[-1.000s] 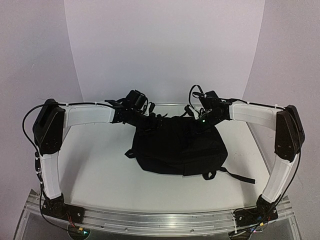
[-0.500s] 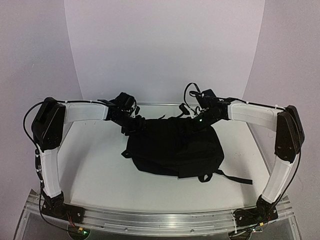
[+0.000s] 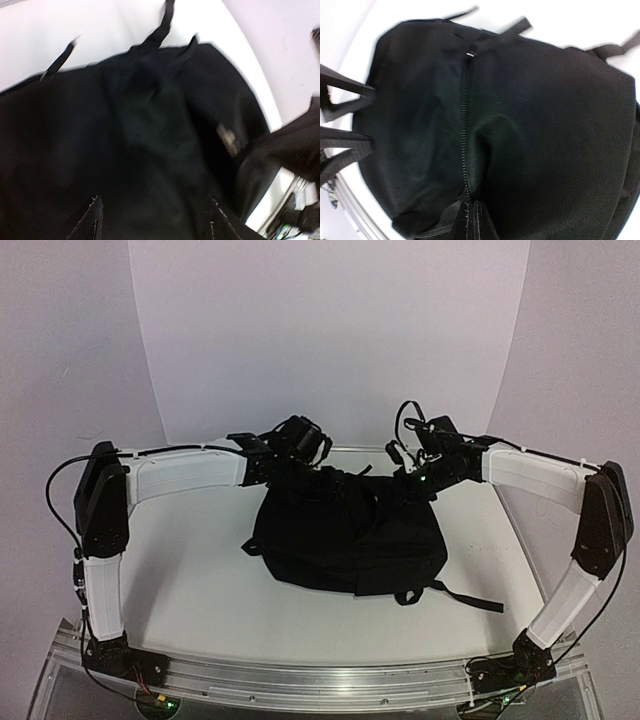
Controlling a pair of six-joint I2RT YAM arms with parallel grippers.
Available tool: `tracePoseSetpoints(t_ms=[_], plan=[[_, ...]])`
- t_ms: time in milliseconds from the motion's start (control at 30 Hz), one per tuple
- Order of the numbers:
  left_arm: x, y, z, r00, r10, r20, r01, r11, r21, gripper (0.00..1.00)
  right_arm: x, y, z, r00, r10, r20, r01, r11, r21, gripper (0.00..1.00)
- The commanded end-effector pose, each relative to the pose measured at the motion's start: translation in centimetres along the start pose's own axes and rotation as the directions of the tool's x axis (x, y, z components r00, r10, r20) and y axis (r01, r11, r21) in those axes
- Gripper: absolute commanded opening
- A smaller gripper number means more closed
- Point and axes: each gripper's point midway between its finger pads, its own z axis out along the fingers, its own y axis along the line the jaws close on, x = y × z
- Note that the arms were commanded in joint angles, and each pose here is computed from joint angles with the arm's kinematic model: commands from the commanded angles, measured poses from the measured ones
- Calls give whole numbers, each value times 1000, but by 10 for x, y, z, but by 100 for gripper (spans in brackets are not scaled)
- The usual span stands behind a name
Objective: Pack the student bag
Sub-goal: Adjust the student bag at the center of the board.
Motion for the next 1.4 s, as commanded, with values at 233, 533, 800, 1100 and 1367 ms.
tracePoseSetpoints(t_ms=[233, 533, 800, 1100, 1367], plan=[[-15, -19, 48, 996, -56, 63, 63, 992, -110, 62, 31, -30, 22, 994, 74, -80, -65, 992, 106, 0], [-9, -22, 72, 997, -22, 79, 37, 979, -199, 75, 30, -23, 24, 993, 83, -79, -78, 995, 66, 0], [6, 0, 90, 999, -40, 28, 47, 933, -358, 76, 26, -13, 21, 994, 86, -73, -85, 996, 16, 0], [22, 22, 88, 999, -35, -28, 19, 897, -441, 40, 21, 9, 15, 994, 92, -67, -98, 990, -98, 0], [-20, -37, 19, 995, 43, 90, -30, 988, -148, 8, 18, 27, 8, 996, 64, -59, -74, 981, -177, 0]])
